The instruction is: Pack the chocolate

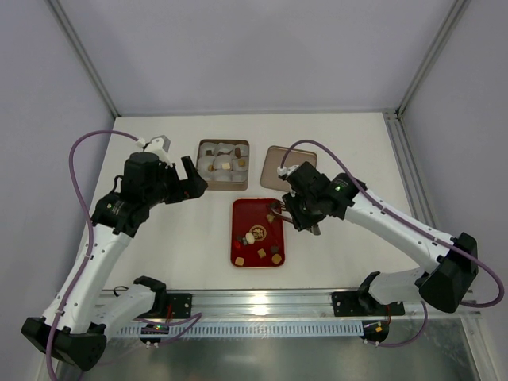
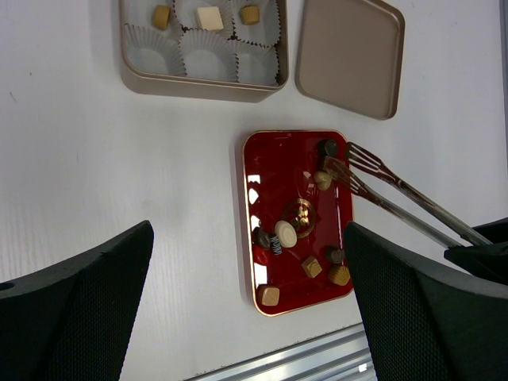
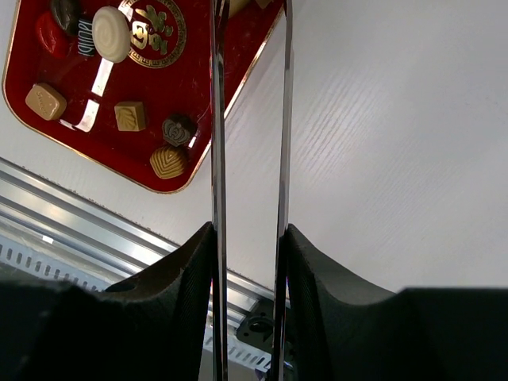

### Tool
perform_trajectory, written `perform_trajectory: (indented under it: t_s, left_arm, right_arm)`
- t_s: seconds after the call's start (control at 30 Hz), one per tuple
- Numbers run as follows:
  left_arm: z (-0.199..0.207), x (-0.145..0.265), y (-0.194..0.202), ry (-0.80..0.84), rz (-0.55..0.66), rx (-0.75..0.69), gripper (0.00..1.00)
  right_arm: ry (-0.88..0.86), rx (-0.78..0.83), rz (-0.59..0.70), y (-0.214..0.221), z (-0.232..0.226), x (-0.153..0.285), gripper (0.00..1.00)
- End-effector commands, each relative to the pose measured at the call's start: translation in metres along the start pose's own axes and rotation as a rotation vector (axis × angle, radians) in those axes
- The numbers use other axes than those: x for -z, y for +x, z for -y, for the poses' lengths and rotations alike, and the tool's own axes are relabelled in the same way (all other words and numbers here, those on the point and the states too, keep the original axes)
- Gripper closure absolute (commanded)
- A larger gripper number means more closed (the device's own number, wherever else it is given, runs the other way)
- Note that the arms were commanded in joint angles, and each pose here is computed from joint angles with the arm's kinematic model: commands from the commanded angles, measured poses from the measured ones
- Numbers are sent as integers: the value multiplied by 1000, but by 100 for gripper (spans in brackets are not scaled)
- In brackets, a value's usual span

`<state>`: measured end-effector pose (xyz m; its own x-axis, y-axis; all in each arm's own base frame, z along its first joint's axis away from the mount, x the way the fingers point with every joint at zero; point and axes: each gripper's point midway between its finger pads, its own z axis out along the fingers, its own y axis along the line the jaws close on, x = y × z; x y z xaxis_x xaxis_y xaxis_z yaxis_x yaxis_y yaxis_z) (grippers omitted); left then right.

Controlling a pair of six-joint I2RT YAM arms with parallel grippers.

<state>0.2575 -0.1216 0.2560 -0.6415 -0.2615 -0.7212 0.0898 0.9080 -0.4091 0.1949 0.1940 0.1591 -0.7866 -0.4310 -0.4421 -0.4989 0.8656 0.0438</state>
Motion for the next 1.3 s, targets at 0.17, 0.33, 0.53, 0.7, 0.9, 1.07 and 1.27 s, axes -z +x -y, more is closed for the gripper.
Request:
perform_trajectory:
  t_s: [0.17,0.33,0.53,0.7,0.9,1.07,1.27]
  left_arm:
    - [6,-1,-4,27,21,0,0]
    - [5,0,-5,23,25,-3,0]
    - [4,0,-5,18,26,-6,0]
    - [3,-1,-3,19,20,-2,0]
    - [3,-1,-3,21,21,-2,0]
    - [3,-2,-2,18,20,-3,0]
    - [3,-1,-3,19,24,-1,0]
  right_arm:
    - [-7,31,-18,-1,-4,-13,59]
    - [-9,29,-30,-2,-5,-20,59]
    - [-5,28,-53,2,-5,-19,62]
    - [-32,29,-50,2,-9,-11,62]
    - [-64,28,-40,-1,-14,-3,62]
    - [-63,31,-41,-1,-13,2,62]
    - [-38,33,-55,2,-9,-1,61]
